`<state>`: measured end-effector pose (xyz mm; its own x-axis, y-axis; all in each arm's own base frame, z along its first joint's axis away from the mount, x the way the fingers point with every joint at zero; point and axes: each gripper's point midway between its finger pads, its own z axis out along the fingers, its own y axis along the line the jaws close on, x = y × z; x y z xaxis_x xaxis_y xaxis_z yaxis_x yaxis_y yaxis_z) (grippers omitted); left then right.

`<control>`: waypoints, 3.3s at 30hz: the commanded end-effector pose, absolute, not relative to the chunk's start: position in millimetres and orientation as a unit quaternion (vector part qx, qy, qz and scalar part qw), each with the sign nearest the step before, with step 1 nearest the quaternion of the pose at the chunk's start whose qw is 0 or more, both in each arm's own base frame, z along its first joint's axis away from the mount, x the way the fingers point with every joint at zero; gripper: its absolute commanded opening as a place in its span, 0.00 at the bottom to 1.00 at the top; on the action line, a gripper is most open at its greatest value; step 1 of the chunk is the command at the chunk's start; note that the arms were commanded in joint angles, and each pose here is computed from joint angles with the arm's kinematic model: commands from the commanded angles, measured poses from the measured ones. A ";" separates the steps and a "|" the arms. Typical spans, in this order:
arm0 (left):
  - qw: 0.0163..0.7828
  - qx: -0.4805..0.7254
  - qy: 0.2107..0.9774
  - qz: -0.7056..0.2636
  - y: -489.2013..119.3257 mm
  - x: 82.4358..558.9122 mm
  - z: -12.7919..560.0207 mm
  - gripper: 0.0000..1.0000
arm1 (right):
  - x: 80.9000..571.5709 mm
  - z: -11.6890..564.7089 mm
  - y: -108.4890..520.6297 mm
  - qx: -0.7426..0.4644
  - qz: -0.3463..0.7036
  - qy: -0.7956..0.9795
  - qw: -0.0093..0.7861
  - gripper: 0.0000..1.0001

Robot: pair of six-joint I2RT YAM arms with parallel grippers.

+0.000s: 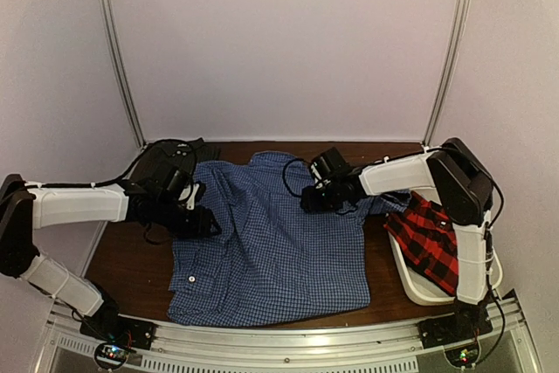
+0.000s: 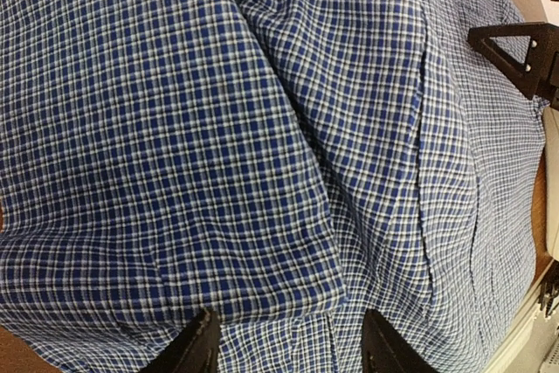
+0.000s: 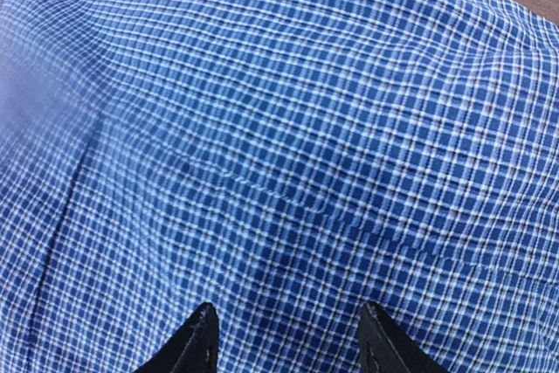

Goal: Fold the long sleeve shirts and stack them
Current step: Move the crumpled shirt to the center of the board, then pick up the sleeve from the center of the board.

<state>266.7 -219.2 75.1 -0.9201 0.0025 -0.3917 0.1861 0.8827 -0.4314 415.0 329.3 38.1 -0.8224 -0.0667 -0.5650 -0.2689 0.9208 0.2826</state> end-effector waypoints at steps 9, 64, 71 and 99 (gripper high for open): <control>0.215 0.045 0.951 -0.219 -213.9 274.8 83.9 0.61 | 473.8 17.4 268.5 -0.031 0.101 0.951 0.289 0.55; 0.253 -0.045 0.958 -0.131 -174.2 314.6 34.8 0.19 | 378.4 153.5 363.4 -0.175 0.207 0.893 0.358 0.71; 0.276 -0.061 0.952 -0.116 -158.2 321.1 46.9 0.38 | 337.0 128.9 371.9 -0.202 0.209 0.897 0.333 0.71; 0.342 -0.104 0.925 -0.129 -127.5 346.2 122.5 0.00 | 273.8 82.2 394.8 -0.250 0.195 0.904 0.287 0.72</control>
<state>328.3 -162.8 79.3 -0.8279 -0.2310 -0.5111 -0.0323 0.9293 -0.3678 276.6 392.3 82.6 -0.7168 -0.3412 -0.6080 -0.5641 0.7964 0.2181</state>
